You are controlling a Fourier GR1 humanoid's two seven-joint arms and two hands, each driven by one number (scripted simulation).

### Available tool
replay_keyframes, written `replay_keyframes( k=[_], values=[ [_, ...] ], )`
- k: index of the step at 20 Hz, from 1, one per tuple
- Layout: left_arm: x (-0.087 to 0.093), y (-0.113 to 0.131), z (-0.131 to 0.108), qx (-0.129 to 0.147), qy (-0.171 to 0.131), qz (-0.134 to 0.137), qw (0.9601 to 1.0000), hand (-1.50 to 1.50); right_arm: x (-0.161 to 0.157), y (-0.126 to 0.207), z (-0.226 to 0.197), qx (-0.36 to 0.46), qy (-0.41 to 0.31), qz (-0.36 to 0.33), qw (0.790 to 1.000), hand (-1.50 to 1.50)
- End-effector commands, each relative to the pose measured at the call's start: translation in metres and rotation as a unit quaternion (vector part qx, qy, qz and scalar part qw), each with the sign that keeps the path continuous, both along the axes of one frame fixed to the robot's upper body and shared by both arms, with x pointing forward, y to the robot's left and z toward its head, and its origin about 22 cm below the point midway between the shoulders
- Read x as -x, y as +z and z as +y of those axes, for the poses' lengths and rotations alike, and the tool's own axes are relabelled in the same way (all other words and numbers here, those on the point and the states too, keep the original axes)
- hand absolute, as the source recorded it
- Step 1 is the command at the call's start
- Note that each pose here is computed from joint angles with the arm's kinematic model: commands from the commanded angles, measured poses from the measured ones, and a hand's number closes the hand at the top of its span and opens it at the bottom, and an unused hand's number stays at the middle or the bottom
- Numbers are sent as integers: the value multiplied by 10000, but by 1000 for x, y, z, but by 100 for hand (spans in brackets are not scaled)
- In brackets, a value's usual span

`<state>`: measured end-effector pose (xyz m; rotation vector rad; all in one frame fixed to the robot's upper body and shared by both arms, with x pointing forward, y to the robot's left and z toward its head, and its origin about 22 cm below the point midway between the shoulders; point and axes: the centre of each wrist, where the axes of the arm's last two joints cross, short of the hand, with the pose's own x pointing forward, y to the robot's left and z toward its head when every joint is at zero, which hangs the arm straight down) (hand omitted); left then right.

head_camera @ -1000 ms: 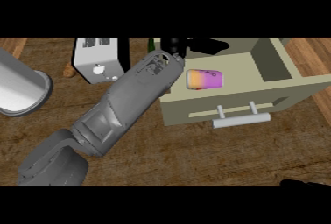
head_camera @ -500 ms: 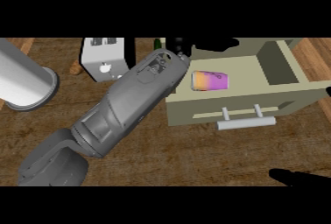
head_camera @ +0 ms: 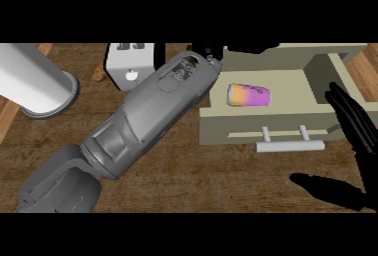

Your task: Pick up the can, place it into the drawer and close the drawer

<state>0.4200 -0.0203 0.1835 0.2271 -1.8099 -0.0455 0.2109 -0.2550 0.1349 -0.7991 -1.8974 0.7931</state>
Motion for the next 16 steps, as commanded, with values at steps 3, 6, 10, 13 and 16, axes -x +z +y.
replay_keyframes(
  k=[3,6,10,13,16],
  values=[
    [-4,13,2,16,-49,81,10000,-150,-24,-22,22,1014,-174,192,9945,-150],
    [1,10,2,80,25,63,9999,-150,-36,-49,28,1385,-427,329,9889,-150],
    [-10,17,36,6,61,89,9999,-150,-63,-77,42,1100,-633,204,9917,-150],
    [1,22,29,64,91,171,9998,-150,-73,-102,20,1118,-833,257,9899,-150],
    [4,22,50,-15,28,190,9998,-150,-93,-108,21,1166,-887,331,9887,-150]
  ],
)
